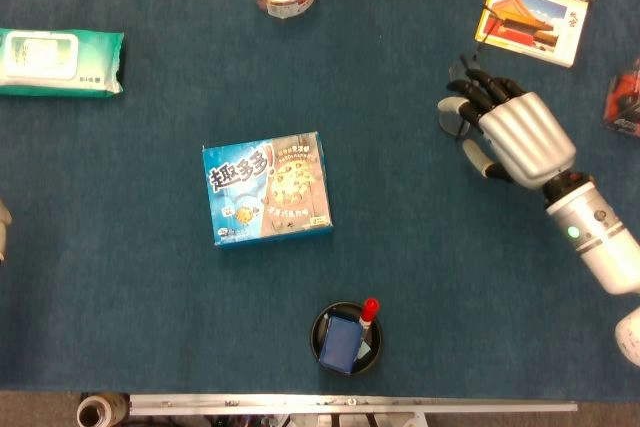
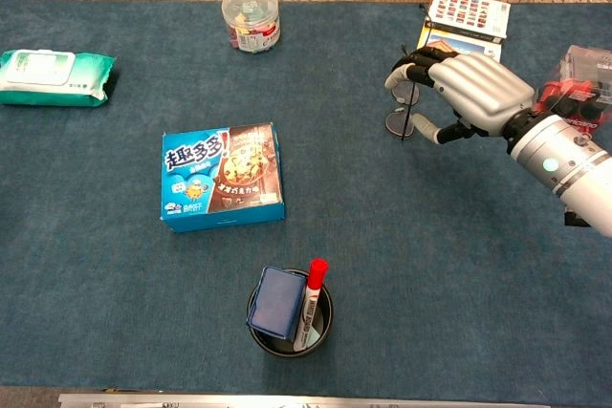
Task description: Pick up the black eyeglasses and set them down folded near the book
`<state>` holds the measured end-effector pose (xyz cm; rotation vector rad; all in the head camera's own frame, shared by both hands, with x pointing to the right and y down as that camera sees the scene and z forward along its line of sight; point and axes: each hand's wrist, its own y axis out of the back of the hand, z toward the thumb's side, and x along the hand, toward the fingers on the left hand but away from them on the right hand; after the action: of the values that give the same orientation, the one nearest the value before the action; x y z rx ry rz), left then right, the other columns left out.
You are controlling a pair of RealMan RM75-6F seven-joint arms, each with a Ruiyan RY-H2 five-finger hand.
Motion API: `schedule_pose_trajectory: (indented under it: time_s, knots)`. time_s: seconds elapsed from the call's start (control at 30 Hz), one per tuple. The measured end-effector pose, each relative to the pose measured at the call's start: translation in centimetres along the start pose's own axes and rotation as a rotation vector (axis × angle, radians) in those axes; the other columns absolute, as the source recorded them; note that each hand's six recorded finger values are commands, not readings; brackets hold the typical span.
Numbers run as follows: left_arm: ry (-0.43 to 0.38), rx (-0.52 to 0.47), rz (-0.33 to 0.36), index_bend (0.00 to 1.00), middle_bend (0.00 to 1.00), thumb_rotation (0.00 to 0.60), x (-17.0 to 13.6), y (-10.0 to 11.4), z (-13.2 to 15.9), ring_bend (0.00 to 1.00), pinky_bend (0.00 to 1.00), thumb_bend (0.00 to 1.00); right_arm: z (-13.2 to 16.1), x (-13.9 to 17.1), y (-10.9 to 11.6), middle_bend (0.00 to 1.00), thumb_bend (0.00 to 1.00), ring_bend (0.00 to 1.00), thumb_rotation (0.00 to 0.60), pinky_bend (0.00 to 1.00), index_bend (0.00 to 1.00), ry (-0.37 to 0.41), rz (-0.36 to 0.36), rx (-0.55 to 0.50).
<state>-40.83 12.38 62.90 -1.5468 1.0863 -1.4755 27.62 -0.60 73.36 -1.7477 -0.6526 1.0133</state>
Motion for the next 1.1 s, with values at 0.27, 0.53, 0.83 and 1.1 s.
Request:
schedule_pose_trajectory:
  time_s: [0.27,0.53,0.83,1.1]
  knots:
    - [0.001,0.000,0.000,0.52,0.45,0.600,0.1,0.0,0.0,0.37,0.46,0.48,1.0,0.1,0.5,0.20,0.42,0.11,0.600,0.24,0.28,0.030,-0.014,-0.005]
    - [0.000,-0.005,0.006,0.52,0.45,0.600,0.0,0.1,0.0,0.37,0.46,0.48,1.7,-1.3,1.3,0.20,0.41,0.11,0.600,0.24,0.28,0.057,-0.057,0.040]
    - [0.001,-0.008,0.008,0.52,0.45,0.600,0.0,0.3,-0.1,0.37,0.46,0.48,1.6,-3.4,1.7,0.20,0.39,0.11,0.600,0.24,0.28,0.095,-0.078,0.189]
    - [0.006,-0.006,0.005,0.52,0.45,0.600,0.0,0.2,-0.2,0.37,0.46,0.48,1.6,-4.9,2.1,0.20,0.38,0.11,0.600,0.24,0.28,0.155,-0.071,0.304]
